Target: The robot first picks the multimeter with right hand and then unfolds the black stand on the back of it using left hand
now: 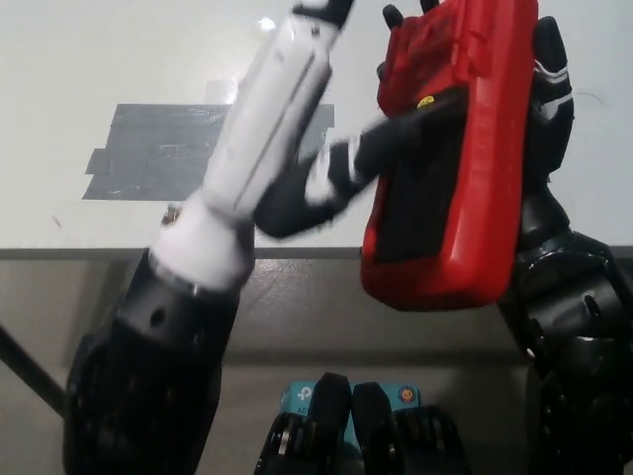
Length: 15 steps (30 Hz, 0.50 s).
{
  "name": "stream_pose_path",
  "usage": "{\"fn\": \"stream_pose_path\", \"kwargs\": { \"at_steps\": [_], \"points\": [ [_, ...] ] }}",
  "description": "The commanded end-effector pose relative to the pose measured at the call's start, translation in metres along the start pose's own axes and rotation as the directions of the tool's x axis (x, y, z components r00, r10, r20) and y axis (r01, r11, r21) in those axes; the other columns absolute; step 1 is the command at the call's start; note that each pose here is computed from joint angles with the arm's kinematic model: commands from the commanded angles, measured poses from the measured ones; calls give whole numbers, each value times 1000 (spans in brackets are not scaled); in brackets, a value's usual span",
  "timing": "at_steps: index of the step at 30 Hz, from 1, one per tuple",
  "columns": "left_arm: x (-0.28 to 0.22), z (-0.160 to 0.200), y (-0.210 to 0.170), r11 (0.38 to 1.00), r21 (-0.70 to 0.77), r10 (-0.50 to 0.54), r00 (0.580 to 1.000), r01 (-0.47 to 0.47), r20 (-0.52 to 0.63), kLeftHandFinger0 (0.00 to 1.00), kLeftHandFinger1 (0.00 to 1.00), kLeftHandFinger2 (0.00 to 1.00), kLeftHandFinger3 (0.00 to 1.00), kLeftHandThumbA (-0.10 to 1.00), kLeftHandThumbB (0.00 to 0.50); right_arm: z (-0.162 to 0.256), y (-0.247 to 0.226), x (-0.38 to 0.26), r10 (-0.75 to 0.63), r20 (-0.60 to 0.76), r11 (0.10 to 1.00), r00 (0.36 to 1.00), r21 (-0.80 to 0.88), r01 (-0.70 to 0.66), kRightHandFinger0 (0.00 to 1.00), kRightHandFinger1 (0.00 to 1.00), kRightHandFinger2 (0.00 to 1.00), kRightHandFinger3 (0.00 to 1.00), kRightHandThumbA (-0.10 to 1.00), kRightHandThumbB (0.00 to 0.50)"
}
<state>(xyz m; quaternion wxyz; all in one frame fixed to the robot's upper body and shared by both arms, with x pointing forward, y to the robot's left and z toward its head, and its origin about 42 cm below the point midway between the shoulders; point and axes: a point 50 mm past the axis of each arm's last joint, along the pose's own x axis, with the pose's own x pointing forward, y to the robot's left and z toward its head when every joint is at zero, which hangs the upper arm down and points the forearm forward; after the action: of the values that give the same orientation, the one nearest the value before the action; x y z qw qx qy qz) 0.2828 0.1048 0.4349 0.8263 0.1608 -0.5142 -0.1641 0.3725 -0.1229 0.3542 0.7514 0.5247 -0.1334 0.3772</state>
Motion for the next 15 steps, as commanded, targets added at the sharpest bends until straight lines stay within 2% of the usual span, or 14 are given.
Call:
{"fn": "stream_pose_path", "kwargs": {
  "at_steps": [1,4,5,6,7,8,11,13,15],
  "points": [
    [-2,30,-5,1000,-3,-30,994,31,110,1000,1000,1000,1000,1000,316,4,23,13,98,47,993,994,68,-101,0,72,564,475,-100,124],
    [-6,36,-8,999,-33,-32,990,37,140,1000,1000,1000,1000,1000,309,6,25,14,65,72,994,995,86,-71,0,110,608,493,-100,119],
    [-8,37,-8,999,-31,-34,990,39,139,1000,1000,1000,1000,1000,308,8,25,15,64,76,994,995,80,-70,0,190,705,538,-100,119],
    [-12,40,-9,999,-31,-40,991,45,130,1000,1000,1000,1000,1000,313,9,26,15,55,85,994,995,85,-62,0,303,800,613,-100,146],
    [-12,40,-9,998,-29,-42,991,47,130,1000,1000,1000,1000,1000,295,10,27,16,47,91,995,995,89,-56,0,360,837,652,-100,170],
    [-14,40,-10,998,-31,-45,989,50,138,1000,1000,1000,1000,1000,274,12,32,16,29,109,995,994,87,-39,0,370,829,678,-100,170],
    [-15,38,-13,998,-41,-48,990,54,131,1000,1000,1000,1000,1000,279,14,41,17,7,131,997,991,76,-17,0,327,767,726,-100,152],
    [-16,36,-15,998,-46,-46,991,52,122,1000,1000,1000,1000,1000,277,14,48,18,27,141,993,990,110,-43,0,363,806,867,-100,96],
    [-15,33,-17,998,-44,-45,992,50,117,1000,1000,1000,1000,1000,277,14,55,21,24,155,988,988,145,-47,0,401,842,916,-100,84]
  ]
}}
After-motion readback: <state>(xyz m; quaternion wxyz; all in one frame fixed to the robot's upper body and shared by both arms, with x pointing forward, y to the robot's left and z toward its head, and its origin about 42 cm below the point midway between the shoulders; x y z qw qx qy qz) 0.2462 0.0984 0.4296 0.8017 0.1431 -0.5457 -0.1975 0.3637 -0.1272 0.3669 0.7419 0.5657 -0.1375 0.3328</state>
